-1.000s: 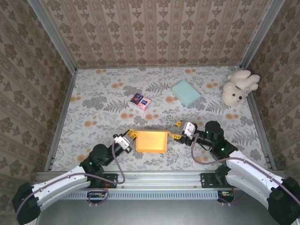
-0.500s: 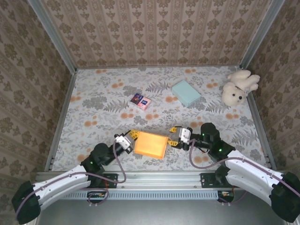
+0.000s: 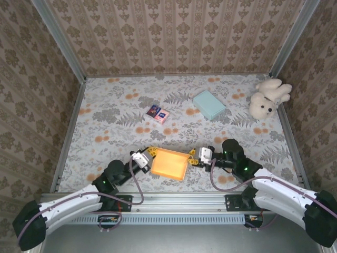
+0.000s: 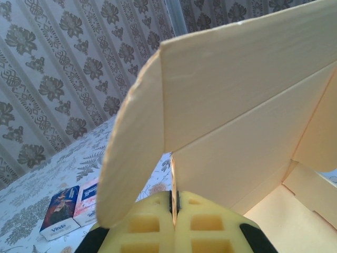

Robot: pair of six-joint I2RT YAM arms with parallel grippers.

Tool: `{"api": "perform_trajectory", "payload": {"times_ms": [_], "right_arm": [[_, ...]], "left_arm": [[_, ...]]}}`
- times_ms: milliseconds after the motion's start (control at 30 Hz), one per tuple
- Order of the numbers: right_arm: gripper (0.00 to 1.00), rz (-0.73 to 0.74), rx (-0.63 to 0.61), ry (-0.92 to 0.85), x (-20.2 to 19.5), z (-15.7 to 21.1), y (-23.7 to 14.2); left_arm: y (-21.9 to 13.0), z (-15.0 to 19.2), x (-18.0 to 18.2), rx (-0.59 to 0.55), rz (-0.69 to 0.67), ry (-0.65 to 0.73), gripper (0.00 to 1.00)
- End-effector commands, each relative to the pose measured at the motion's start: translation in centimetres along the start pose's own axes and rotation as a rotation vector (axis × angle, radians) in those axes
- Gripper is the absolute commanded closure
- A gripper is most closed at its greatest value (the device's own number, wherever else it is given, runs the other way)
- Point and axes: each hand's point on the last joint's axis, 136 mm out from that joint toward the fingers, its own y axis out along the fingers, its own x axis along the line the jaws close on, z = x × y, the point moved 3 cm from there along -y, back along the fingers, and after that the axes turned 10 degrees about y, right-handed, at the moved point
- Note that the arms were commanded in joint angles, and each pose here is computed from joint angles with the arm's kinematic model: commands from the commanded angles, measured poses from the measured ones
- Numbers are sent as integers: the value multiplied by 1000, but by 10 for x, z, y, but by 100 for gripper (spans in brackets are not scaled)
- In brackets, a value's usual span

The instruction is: Fold the paper box

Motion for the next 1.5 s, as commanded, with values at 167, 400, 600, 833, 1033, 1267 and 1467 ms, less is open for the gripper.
{"api": "perform_trajectory", "payload": {"times_ms": [167, 400, 600, 833, 1033, 1267, 1467], "right_arm": [[96, -22, -35, -48, 0, -22, 5], [100, 62, 23, -102, -4, -18, 14], [100, 193, 68, -184, -9, -20, 17], [100, 322, 164, -273, -17, -18, 19], [100, 397, 267, -338, -24, -12, 20], [100, 401, 366, -367, -25, 4, 30], [100, 398, 406, -383, -25, 12, 35]], "left_arm": [[3, -18, 0, -60, 33, -50, 100], [16, -10, 18, 35, -74, -173, 100], [41, 2, 17, 123, -88, -326, 100], [62, 18, 12, 153, -109, -319, 86], [60, 36, 9, 208, -117, -294, 74], [55, 39, -1, 246, -58, -368, 64], [40, 53, -9, 349, -43, -480, 57]]}}
